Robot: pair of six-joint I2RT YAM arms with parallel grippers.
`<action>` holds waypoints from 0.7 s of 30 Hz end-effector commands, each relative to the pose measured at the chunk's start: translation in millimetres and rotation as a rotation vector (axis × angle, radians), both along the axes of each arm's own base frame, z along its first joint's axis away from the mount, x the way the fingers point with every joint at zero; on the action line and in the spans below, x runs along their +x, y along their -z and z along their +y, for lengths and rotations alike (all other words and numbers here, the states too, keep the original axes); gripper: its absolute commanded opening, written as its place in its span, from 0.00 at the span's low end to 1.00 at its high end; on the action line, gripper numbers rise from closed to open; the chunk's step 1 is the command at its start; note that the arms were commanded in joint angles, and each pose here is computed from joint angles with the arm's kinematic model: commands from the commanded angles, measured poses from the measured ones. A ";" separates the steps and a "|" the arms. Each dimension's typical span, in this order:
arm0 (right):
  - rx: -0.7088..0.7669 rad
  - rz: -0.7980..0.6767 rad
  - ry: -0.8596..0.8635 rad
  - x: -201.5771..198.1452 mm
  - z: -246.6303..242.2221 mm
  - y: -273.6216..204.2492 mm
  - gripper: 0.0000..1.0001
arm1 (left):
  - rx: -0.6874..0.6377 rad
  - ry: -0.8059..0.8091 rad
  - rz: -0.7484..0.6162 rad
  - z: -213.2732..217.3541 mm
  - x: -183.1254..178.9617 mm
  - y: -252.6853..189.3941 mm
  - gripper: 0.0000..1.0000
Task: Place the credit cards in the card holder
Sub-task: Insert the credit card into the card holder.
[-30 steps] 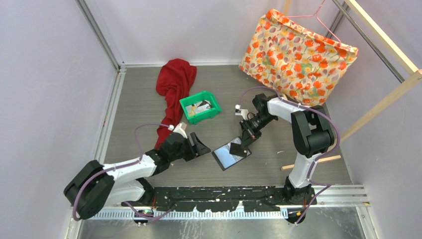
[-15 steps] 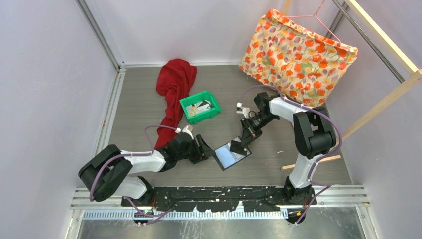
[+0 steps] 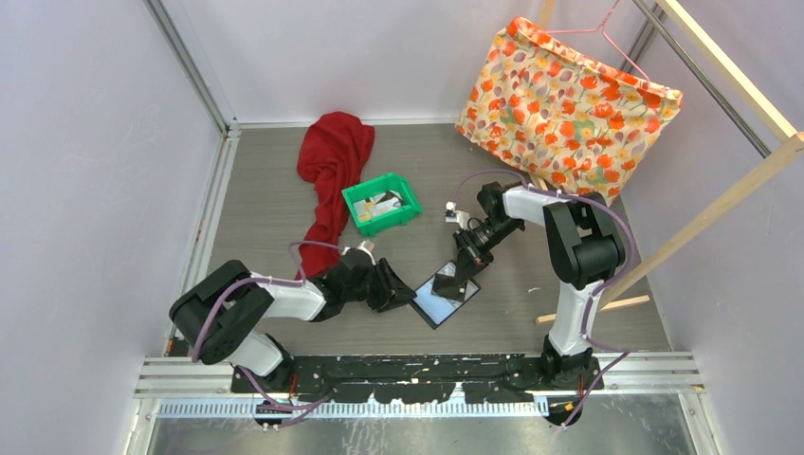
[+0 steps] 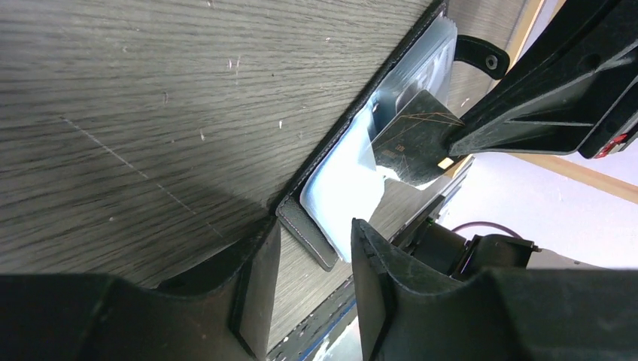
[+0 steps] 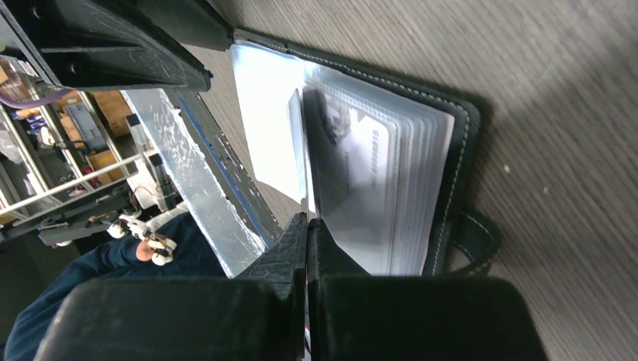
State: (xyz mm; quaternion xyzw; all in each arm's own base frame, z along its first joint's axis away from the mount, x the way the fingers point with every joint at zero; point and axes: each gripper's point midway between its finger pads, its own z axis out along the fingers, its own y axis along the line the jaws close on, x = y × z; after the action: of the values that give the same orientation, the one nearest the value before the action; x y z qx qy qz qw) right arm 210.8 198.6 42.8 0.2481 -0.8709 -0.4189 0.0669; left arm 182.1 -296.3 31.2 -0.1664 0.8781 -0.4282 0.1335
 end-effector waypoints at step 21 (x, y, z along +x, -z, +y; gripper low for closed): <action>-0.041 0.029 0.244 10.3 8.3 10.0 0.01 | -0.062 -0.100 0.081 4.0 6.4 3.7 0.53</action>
State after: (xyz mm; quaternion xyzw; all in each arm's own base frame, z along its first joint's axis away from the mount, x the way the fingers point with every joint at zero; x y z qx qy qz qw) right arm 208.0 206.3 25.1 0.1459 -0.8913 -0.4201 0.0879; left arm 188.1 -305.8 35.1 -0.2019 0.8570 -0.4616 0.1078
